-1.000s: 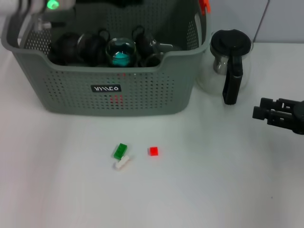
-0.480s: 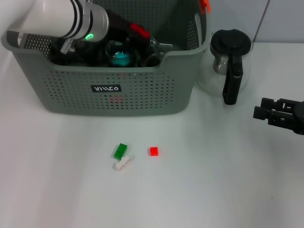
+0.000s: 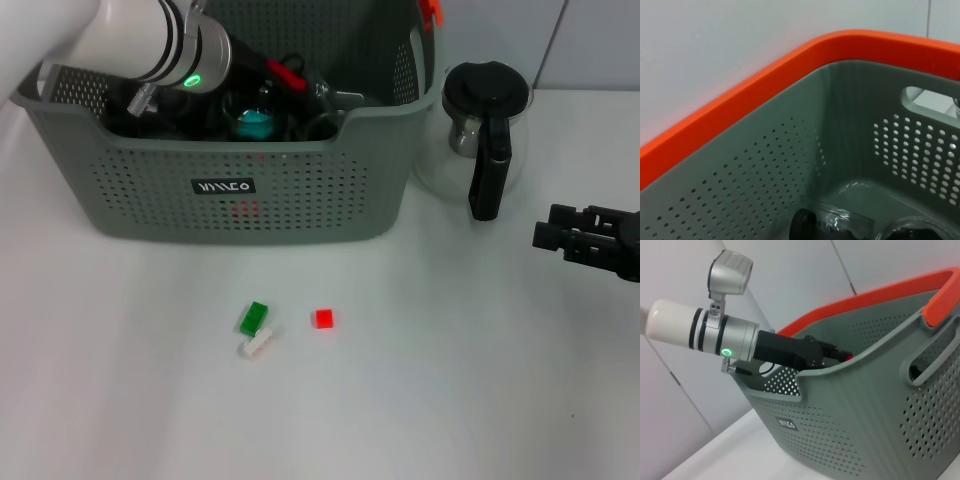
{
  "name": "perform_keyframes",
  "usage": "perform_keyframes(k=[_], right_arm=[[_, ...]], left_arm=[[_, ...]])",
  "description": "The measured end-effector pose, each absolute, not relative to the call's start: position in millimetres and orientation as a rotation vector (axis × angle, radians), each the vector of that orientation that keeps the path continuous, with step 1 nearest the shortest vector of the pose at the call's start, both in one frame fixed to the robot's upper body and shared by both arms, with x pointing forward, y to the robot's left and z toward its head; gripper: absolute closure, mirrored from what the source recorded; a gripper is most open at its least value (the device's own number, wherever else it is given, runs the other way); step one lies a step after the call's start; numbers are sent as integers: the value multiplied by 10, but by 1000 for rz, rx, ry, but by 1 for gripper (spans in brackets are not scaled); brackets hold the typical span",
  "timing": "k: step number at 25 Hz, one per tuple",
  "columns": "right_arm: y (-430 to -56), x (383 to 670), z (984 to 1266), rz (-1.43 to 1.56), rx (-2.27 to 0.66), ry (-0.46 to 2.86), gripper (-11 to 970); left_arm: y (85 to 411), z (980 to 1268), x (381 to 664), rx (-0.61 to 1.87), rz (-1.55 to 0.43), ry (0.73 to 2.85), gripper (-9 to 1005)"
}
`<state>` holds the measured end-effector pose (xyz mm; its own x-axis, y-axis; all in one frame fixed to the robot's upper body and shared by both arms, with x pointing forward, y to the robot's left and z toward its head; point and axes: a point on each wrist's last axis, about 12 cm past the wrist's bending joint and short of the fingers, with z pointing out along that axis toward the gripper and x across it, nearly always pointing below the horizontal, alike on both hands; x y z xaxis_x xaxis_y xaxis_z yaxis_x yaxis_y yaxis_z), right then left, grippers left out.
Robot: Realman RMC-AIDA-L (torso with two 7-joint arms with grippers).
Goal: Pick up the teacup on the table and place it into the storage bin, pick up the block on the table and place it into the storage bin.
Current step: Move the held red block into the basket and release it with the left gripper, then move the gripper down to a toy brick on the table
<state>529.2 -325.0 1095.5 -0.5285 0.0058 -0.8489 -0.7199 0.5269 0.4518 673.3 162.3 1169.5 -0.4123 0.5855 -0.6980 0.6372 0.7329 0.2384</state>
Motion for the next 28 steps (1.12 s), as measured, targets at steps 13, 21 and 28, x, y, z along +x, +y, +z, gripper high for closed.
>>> perform_keyframes(k=[13, 21, 28], right_arm=[[-3256, 5275, 10950, 1071, -583, 1907, 352], [-3249, 5281, 10955, 1076, -585, 1909, 353], [-3246, 5277, 10956, 1082, -586, 1909, 353]], left_arm=[[2241, 12275, 6184, 664, -386, 1958, 282], [2780, 12289, 5536, 739, -728, 1802, 288], [2869, 11990, 5256, 988, -924, 1896, 290]])
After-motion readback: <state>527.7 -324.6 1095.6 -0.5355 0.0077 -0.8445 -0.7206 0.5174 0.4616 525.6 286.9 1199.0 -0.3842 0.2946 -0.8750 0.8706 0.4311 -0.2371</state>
